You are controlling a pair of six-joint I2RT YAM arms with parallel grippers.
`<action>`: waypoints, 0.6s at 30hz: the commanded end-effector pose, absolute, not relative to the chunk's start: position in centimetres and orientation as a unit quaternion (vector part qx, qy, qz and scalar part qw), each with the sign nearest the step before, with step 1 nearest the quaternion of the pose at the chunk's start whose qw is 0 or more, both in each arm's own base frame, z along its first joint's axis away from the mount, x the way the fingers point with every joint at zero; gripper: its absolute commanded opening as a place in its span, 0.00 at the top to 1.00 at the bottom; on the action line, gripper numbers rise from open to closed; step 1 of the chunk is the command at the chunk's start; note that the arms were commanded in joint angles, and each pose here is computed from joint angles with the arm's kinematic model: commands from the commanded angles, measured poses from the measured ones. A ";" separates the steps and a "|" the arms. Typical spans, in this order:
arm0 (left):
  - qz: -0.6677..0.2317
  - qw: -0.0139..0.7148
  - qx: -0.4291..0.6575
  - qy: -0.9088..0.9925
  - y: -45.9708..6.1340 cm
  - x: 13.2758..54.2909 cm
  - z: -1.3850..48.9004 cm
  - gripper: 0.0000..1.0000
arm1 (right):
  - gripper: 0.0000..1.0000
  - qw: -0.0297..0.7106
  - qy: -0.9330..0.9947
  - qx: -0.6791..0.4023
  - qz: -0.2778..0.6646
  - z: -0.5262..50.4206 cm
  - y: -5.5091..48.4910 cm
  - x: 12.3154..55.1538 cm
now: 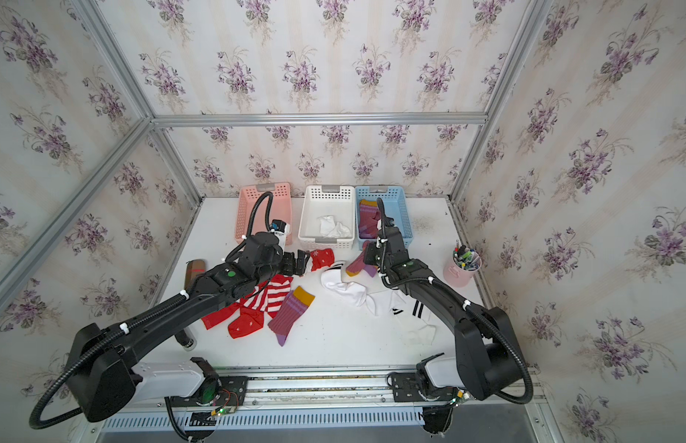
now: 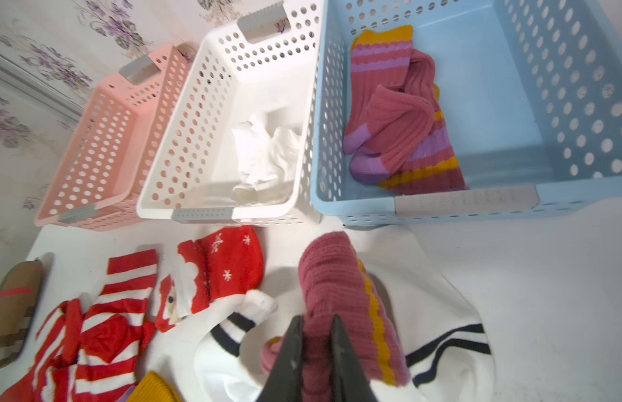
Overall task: Sort the socks into the basket by color
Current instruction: Pick up the sock at the center of the board.
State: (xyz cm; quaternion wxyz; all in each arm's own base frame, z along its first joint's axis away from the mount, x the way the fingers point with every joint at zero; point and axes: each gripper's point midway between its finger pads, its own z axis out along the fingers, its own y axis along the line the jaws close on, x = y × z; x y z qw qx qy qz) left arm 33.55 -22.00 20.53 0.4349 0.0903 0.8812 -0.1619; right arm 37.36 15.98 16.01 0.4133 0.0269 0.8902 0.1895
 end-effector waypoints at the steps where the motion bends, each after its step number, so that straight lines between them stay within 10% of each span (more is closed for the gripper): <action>1: -0.164 0.443 0.088 0.877 -22.0 33.7 21.0 0.01 | 0.85 0.419 0.883 0.019 0.212 17.8 16.5 37.0; 18: -0.162 0.443 0.090 0.878 -21.6 32.7 21.4 0.01 | 0.83 0.533 0.832 -0.005 0.155 28.1 14.8 41.3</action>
